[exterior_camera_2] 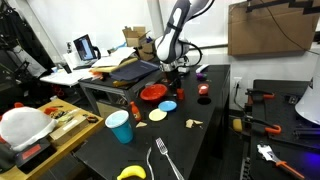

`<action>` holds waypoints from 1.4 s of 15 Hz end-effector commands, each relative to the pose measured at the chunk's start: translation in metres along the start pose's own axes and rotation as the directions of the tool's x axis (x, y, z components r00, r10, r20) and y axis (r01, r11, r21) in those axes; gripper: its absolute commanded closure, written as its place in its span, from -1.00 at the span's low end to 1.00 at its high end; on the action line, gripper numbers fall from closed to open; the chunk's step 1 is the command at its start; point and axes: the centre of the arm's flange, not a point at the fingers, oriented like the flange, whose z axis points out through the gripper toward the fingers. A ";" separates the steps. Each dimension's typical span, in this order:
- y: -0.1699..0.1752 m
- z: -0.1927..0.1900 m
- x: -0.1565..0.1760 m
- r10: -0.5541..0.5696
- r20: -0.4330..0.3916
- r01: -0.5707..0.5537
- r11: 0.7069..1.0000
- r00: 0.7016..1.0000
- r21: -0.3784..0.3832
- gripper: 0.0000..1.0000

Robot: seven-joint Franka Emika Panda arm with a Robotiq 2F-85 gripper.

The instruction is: Move the orange object to the left

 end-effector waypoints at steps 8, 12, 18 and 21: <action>-0.025 -0.007 0.007 -0.052 -0.003 0.052 0.998 0.999 -0.041 0.50; -0.023 -0.029 -0.006 -0.044 -0.013 0.043 0.996 0.999 -0.077 0.50; -0.069 -0.086 -0.013 -0.181 -0.063 0.170 0.974 0.981 -0.147 0.50; -0.119 -0.107 -0.012 -0.305 -0.073 0.290 0.942 0.949 -0.170 0.50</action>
